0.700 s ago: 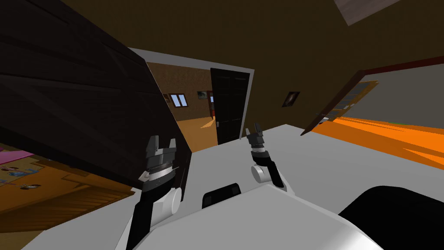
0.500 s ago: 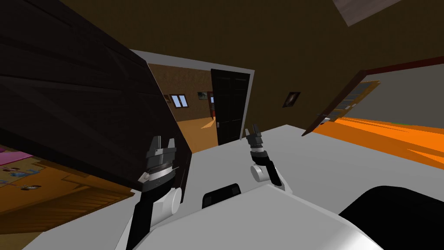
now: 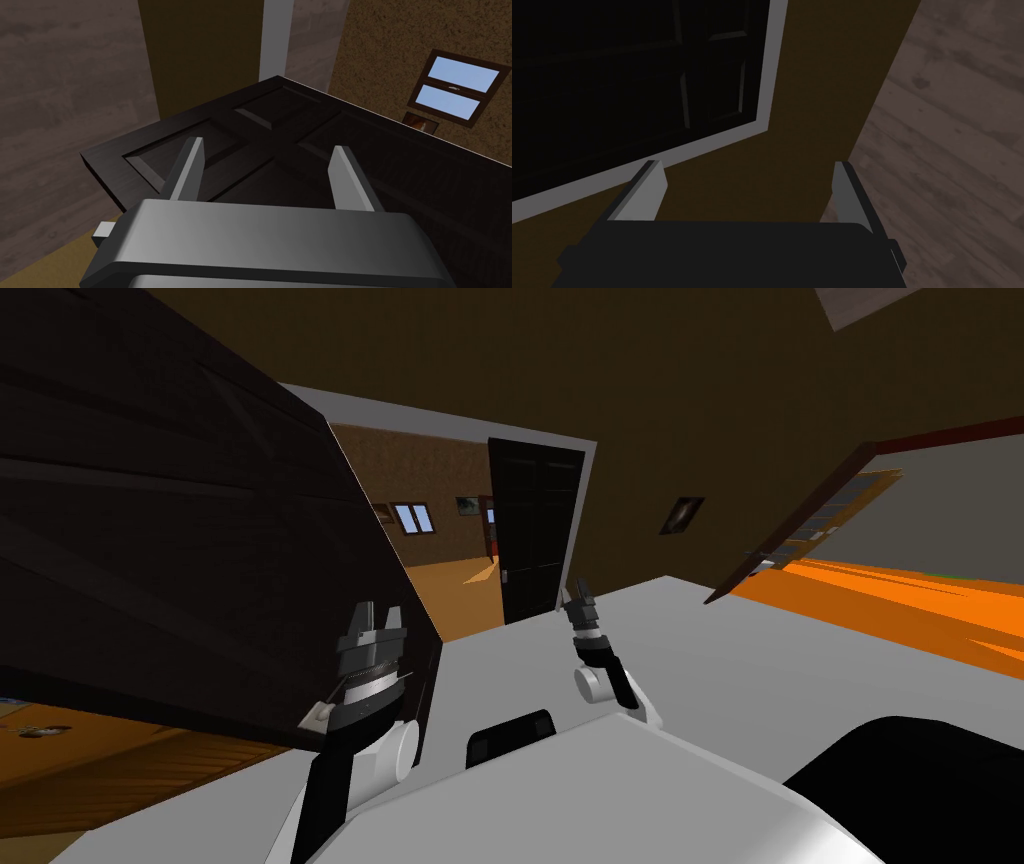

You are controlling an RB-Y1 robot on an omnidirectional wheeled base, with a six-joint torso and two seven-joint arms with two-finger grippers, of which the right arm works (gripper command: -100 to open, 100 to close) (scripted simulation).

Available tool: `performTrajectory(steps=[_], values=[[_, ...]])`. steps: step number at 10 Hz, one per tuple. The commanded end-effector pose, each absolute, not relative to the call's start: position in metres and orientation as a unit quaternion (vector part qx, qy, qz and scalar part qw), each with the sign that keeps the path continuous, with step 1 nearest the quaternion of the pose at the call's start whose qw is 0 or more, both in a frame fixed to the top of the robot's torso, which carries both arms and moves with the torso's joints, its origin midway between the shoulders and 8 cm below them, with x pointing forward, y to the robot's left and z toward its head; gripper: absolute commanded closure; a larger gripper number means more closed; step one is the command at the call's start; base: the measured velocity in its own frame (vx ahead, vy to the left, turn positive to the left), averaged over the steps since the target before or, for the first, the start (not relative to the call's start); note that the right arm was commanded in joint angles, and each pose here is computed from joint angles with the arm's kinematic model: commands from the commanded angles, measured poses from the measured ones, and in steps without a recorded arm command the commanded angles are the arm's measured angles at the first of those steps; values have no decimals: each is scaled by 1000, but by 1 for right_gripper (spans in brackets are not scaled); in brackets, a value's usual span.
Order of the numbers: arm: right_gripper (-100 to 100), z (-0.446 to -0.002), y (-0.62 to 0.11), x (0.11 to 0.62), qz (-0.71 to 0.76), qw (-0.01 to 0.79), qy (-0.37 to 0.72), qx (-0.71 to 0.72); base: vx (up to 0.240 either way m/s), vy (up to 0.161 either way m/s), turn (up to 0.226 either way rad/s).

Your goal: Pull the door open

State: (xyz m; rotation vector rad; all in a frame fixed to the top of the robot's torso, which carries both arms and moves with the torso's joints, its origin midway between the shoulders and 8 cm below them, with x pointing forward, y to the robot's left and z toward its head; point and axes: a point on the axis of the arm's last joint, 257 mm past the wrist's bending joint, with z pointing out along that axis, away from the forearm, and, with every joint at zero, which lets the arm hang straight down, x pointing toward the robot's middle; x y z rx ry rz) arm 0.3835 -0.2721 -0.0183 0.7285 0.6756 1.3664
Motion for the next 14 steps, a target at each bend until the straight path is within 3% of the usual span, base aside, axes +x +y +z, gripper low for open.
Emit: performTrajectory(steps=[1, 14], values=[[-100, -26, -273, 388, 604, 661, 304, 325, 73, 7, 16], [-100, -112, -278, 436, 588, 634, 351, 359, 92, 7, 23]])
